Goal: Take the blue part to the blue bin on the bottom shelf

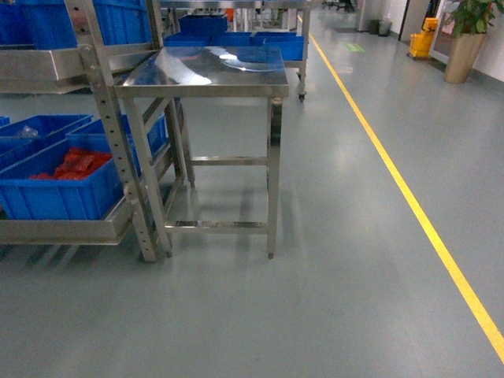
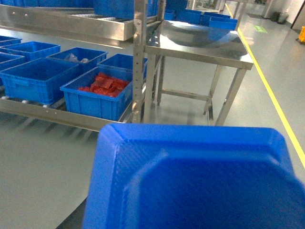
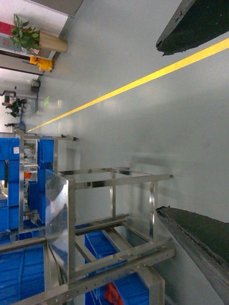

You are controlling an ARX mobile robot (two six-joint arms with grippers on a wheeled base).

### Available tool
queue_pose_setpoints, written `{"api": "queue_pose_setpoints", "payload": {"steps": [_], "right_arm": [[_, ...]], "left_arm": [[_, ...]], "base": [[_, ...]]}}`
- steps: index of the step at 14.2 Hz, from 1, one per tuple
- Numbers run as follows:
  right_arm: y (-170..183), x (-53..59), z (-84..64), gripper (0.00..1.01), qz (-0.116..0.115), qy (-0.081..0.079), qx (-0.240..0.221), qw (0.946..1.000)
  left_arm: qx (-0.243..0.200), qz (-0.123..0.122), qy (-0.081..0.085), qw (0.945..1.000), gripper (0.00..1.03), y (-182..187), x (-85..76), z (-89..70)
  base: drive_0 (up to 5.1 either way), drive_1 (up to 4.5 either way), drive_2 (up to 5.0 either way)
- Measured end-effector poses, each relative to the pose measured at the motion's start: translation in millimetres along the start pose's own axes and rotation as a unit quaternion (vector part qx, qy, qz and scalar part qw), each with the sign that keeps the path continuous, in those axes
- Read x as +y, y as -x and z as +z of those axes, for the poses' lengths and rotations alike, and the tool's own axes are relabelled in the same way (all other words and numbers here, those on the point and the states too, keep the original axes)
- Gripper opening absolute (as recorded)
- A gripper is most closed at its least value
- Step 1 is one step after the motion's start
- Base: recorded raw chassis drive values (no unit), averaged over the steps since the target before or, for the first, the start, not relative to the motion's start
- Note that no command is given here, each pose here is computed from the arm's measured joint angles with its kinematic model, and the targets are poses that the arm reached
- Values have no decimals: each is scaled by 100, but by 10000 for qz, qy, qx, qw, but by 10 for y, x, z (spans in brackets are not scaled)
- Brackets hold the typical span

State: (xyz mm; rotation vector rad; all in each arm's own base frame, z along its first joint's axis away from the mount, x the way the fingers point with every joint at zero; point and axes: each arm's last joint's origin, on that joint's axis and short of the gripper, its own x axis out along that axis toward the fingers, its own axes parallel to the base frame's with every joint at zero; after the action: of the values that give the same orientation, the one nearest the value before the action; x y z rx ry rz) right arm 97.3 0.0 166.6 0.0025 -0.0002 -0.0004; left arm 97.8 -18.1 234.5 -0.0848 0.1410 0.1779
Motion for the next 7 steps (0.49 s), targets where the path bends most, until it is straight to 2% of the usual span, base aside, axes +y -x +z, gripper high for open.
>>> {"api": "queue_pose_setpoints", "payload": {"steps": [7], "right_arm": [[0, 0, 3, 98, 0, 0, -15, 10000]], "left_arm": [[-4, -5, 3, 10000, 43, 0, 0, 1]], "base": [[-1, 402, -404]]}}
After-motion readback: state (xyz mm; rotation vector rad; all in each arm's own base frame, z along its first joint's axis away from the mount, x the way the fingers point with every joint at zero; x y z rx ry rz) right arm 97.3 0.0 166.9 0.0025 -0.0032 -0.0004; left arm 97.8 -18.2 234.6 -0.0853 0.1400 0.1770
